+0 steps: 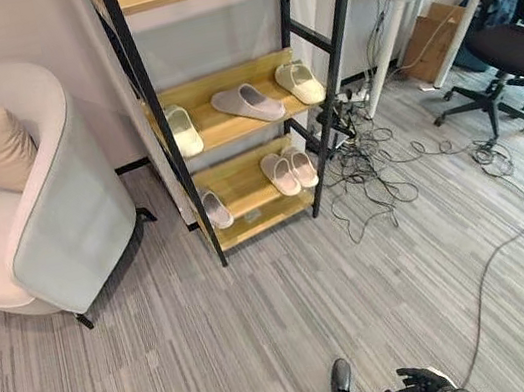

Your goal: Arrange the slippers neatly on the shoe rack.

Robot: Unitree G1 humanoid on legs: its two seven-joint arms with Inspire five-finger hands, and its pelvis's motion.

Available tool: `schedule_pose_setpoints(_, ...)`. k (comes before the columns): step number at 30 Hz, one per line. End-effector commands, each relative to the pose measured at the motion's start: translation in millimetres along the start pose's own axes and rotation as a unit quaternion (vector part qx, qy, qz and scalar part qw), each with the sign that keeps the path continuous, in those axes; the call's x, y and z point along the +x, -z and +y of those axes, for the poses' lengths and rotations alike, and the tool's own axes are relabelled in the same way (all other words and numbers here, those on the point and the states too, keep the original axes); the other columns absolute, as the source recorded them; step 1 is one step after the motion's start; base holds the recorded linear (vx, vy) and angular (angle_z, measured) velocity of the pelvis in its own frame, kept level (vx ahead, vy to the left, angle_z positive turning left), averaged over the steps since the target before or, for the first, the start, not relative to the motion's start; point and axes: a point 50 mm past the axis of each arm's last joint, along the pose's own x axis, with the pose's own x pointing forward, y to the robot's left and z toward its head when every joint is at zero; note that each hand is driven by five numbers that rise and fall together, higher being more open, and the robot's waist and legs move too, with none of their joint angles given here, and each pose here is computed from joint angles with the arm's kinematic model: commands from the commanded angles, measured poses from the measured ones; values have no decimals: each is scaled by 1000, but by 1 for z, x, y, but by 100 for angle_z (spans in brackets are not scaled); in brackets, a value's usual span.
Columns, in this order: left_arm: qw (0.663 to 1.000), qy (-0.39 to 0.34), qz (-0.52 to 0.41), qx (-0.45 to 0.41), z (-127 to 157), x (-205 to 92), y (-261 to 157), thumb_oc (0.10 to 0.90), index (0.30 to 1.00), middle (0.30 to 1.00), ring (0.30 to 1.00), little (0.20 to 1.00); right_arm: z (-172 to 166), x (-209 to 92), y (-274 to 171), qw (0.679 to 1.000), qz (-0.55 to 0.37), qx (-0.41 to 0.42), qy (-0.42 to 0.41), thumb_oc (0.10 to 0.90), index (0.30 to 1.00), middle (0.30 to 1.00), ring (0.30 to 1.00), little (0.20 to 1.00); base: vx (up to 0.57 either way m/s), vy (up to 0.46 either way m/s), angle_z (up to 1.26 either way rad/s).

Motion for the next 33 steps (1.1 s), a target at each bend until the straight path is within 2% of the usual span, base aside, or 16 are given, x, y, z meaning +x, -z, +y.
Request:
schedule_pose_setpoints(1, 1000, -7, -22, 4, 1, 2, -12, 800, 900, 900, 900, 900, -20, -3, 15, 998, 28, -44, 20, 800, 900, 900, 900, 900, 265, -292, 35)
schedule_pose_setpoints(8, 998, -13, -54, 5, 3, 3, -33, 800, 900, 900, 900, 900, -24, -2, 10, 999, 23, -36, 31, 800, 900, 900, 900, 900, 102, -191, -11)
schedule_pose_setpoints(24, 1000, 6, -14, 10, -5, 1, -6, 800, 900, 900, 900, 900, -15, -5, 24, 997, 40, -58, 15, 800, 900, 900, 900, 900, 248, -22, -2)
schedule_pose_setpoints(33, 999, -11, -32, 18, 6, 2, -21, 800, 900, 900, 900, 900, -11, -1, 6, 998, 16, -60, 8, 800, 900, 900, 900, 900, 188, -44, -1)
